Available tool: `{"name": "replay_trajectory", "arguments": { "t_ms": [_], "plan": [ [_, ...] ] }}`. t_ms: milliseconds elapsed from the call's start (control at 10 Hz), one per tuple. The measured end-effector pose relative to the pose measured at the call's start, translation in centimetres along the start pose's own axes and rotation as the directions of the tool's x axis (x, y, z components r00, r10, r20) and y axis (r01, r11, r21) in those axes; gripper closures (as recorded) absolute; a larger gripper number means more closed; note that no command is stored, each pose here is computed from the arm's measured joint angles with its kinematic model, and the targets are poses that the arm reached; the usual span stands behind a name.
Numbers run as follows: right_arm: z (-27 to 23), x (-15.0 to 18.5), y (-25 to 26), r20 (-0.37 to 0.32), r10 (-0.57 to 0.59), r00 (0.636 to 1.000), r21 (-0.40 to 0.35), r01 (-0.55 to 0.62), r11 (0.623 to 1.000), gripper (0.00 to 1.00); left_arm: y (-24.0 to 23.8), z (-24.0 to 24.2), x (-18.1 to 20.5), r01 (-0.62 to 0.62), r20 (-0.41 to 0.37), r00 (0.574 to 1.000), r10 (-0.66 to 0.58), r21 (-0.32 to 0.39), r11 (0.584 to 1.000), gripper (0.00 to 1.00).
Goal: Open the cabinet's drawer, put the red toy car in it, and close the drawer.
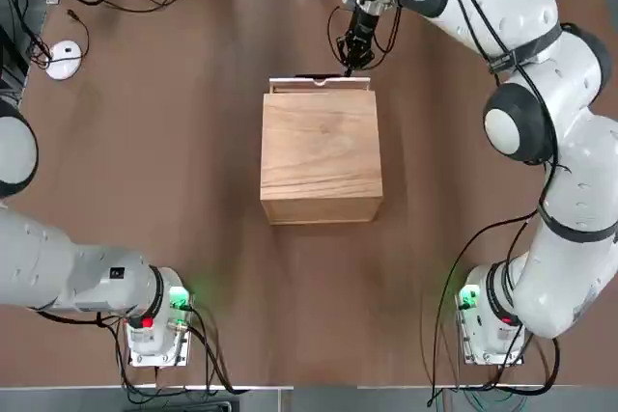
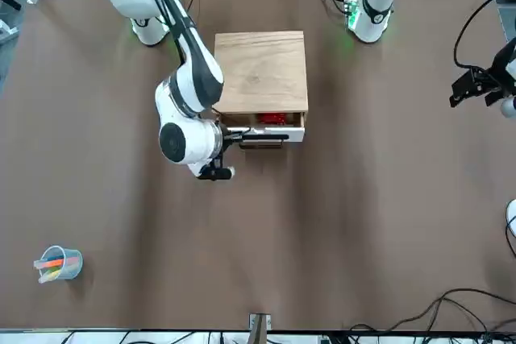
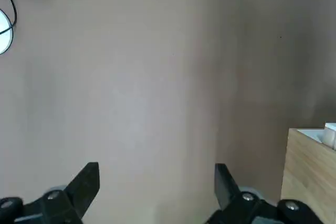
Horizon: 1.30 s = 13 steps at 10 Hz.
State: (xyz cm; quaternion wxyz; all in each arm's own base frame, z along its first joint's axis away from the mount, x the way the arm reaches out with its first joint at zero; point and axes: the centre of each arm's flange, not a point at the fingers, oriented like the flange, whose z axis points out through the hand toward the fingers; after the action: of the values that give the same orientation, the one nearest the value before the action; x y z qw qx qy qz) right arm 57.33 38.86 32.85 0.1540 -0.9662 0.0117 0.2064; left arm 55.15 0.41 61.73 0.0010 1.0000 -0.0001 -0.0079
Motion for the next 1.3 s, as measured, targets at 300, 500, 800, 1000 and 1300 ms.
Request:
{"name": "replay_trajectory", "arguments": {
  "t_ms": [300, 500, 800, 1000, 1300],
  "plan": [
    [0.2, -0.2, 0.0, 0.016, 0.0, 1.0, -0.004, 0.001, 1.0, 0.97, 0.0, 0.0, 0.0, 0.0, 0.0, 1.0, 0.0, 0.0, 1.0, 0.03],
    [0.5, -0.6, 0.0, 0.045, -0.002, 0.999, -0.013, 0.003, 1.0, 0.97, 0.0, 0.0, 0.0, 0.0, 0.0, 1.0, 0.0, 0.0, 1.0, 0.03],
    [1.0, -1.2, 0.1, 0.103, -0.001, 0.995, -0.03, 0.004, 1.0, 0.97, 0.0, 0.0, 0.0, 0.0, 0.0, 1.0, 0.0, 0.0, 1.0, 0.03],
    [1.2, -1.5, 0.3, 0.128, 0.0, 0.992, -0.038, 0.005, 0.999, 0.97, 0.0, 0.1, 0.1, 0.0, 0.002, 1.0, 0.0, 0.0, 1.0, 0.03],
    [1.4, -1.7, 0.4, 0.146, 0.002, 0.989, -0.044, 0.004, 0.999, 0.97, 0.0, 0.3, 0.1, 0.0, 0.005, 1.0, 0.0, 0.0, 1.0, 0.03]
  ]
}}
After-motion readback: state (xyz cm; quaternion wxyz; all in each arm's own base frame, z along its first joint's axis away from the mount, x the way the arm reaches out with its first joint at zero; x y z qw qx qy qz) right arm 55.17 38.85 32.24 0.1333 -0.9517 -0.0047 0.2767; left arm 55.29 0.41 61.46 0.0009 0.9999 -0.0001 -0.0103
